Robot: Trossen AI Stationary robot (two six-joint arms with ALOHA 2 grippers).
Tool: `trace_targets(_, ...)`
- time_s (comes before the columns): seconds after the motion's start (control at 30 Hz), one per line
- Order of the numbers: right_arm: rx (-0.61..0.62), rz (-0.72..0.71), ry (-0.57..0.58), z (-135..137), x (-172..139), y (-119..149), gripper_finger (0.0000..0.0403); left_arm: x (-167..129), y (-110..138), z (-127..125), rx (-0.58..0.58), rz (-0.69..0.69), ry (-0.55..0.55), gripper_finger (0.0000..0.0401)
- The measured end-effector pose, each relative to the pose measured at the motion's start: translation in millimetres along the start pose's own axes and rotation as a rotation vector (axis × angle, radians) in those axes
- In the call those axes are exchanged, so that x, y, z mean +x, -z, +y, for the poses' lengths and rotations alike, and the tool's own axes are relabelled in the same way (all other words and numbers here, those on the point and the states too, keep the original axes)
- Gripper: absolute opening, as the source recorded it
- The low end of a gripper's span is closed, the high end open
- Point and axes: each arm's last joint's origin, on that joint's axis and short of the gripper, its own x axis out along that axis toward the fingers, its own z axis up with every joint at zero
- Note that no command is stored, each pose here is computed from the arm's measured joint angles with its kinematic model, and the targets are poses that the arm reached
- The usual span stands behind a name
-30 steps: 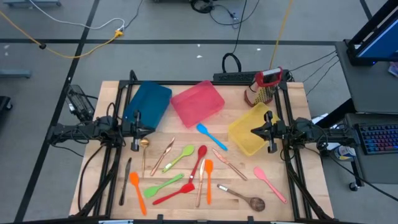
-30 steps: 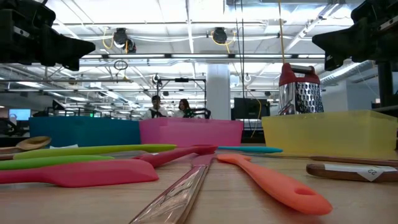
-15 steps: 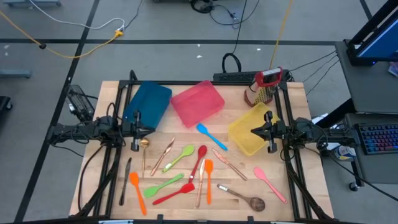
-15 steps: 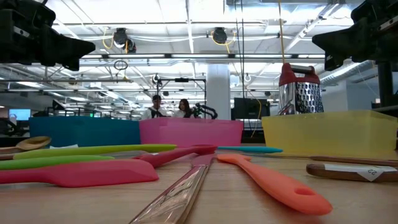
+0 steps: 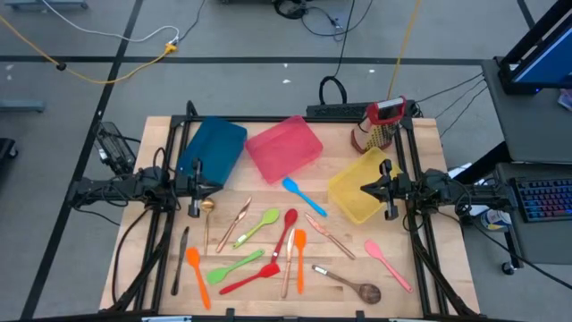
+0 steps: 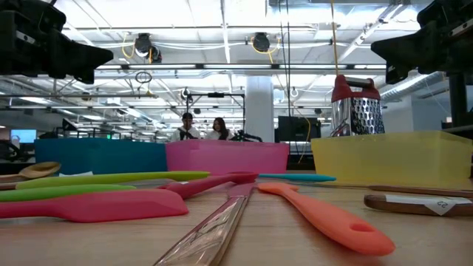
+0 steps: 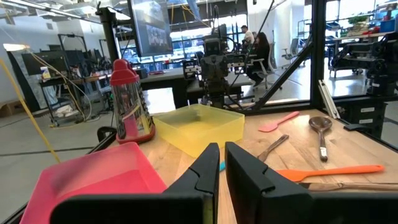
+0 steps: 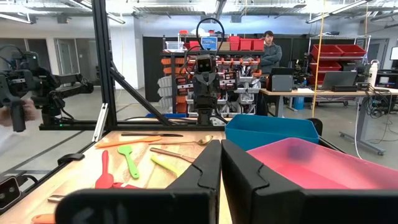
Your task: Pick & Place Kitchen Items
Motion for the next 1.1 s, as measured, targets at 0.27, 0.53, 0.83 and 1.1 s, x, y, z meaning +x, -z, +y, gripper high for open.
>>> trace_targets(0.27,0.000,0.000,0.000,0.0,0.0,0.0,0.0009,-2.1,-20.0,2.6,-0.103,-0.207,-0.016,0.0033)
trace_targets(0.53,0.000,0.000,0.001,0.0,0.0,-0.1,0.0009,-7.0,-35.8,5.6,-0.072,-0.378,-0.069,0.0033)
trace_targets(0.83,0.000,0.000,0.000,0.0,0.0,-0.1,0.0009,-13.1,-62.9,10.4,-0.094,-0.407,-0.111,0.0033)
trace_targets(1.1,0.000,0.000,0.000,0.0,0.0,-0.1,0.0009,-15.9,-105.0,17.4,-0.029,-0.232,-0.153,0.0033)
